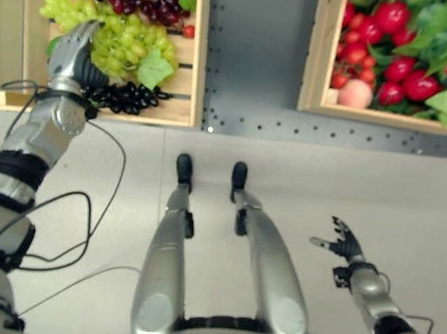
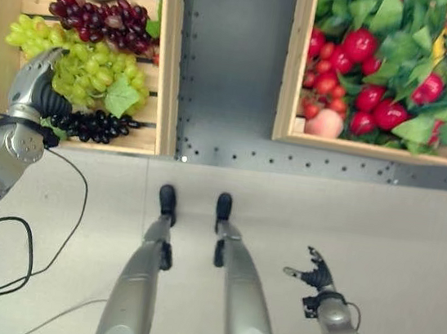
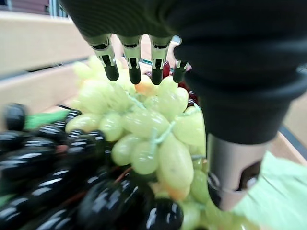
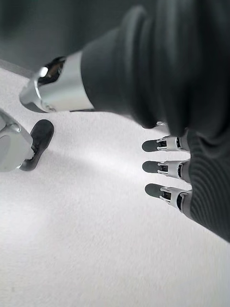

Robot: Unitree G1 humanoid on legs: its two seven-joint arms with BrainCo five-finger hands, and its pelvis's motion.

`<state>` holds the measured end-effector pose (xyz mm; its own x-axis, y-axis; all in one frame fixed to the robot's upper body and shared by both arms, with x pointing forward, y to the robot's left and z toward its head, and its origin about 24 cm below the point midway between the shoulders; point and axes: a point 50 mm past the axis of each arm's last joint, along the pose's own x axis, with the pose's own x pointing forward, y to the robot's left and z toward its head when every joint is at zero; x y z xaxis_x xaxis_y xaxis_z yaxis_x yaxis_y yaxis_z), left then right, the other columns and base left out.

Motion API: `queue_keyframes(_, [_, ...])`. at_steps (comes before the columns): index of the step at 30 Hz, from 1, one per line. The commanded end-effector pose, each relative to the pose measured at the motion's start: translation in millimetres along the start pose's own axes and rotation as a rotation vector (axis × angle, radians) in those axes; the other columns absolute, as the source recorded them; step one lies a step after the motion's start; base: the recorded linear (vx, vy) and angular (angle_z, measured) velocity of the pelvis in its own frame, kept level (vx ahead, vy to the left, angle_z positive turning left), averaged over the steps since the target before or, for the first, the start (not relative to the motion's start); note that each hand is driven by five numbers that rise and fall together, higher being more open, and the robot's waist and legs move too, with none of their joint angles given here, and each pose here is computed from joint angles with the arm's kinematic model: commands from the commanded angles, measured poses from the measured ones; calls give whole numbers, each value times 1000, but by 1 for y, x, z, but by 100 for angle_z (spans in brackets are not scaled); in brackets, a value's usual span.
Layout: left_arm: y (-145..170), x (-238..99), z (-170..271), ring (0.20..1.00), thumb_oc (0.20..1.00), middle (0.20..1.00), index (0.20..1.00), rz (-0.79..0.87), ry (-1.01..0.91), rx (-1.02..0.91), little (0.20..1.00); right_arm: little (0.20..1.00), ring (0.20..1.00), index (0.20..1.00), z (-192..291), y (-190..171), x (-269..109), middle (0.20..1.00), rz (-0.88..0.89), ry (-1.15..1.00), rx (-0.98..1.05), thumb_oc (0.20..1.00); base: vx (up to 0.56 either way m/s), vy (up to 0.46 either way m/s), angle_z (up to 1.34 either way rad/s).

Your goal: Pick up the fruits from the basket on one side to the basket on the other side

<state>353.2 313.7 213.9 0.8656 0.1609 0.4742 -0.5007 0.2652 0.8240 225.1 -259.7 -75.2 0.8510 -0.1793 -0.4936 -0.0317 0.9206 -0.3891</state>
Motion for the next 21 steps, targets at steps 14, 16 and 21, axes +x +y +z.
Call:
queue_keyframes(14, [84,35,19,1000,1000,1000,1000,203,-106,86,1000,1000,1000,1000,-31,10,-15,1000,64,95,-2,1000,43,0,2])
queue_keyframes(16, [88,37,23,1000,1000,1000,1000,203,-120,89,1000,1000,1000,1000,-34,10,-16,1000,65,106,-3,1000,16,-6,-1])
queue_keyframes(21, [103,45,30,1000,1000,1000,1000,198,-143,152,1000,1000,1000,1000,-32,6,-15,1000,63,102,-3,1000,0,0,0])
